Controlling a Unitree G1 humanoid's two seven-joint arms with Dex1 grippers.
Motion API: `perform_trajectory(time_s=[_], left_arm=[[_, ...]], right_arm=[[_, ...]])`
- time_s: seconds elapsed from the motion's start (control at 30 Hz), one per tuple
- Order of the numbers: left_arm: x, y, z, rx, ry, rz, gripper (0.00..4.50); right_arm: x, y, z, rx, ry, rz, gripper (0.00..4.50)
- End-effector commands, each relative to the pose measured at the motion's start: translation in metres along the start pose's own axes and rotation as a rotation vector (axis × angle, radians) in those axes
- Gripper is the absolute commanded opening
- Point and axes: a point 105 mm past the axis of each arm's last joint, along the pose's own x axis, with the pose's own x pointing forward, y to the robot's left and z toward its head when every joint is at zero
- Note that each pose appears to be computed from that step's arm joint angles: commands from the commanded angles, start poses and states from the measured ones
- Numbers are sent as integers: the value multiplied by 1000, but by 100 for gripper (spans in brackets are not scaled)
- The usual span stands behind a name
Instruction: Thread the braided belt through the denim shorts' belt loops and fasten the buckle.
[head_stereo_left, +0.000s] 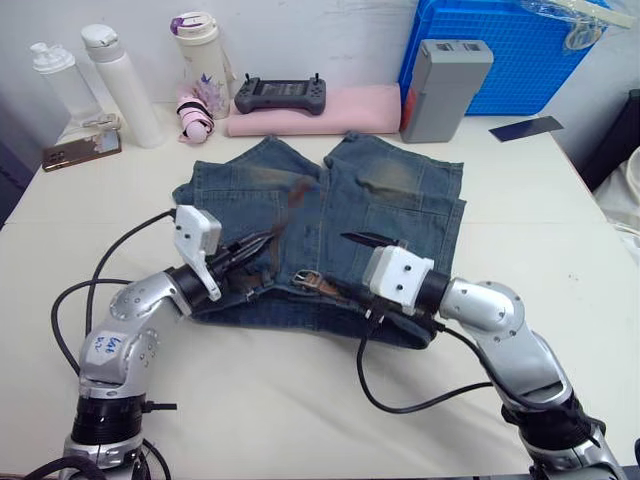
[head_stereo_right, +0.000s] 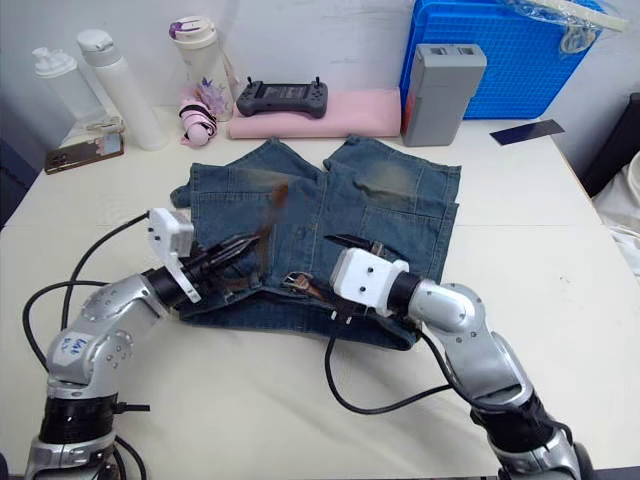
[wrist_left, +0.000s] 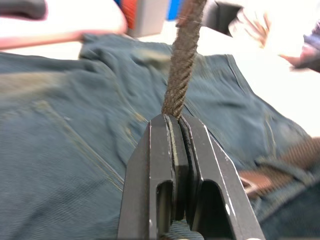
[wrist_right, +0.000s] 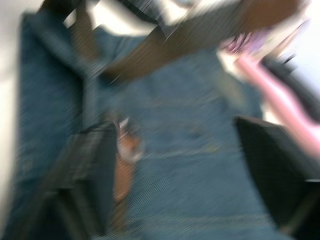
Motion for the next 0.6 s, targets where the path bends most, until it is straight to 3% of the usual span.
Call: perform_trajectory(time_s=[0.03, 0.27, 0.57, 0.6], left_arm=[[-2, -3, 22, 16, -67, -4, 0], [-3, -4, 21, 16, -56, -4, 0], [-9, 1, 18, 18, -32, 24, 0], [-11, 1, 14, 22, -17, 27, 0]], right_arm=[[4, 16, -7, -21, 37, 29, 445], [13, 14, -31, 3, 125, -33, 445], [26, 14, -34, 101, 145, -53, 445], [26, 13, -34, 117, 149, -63, 422]])
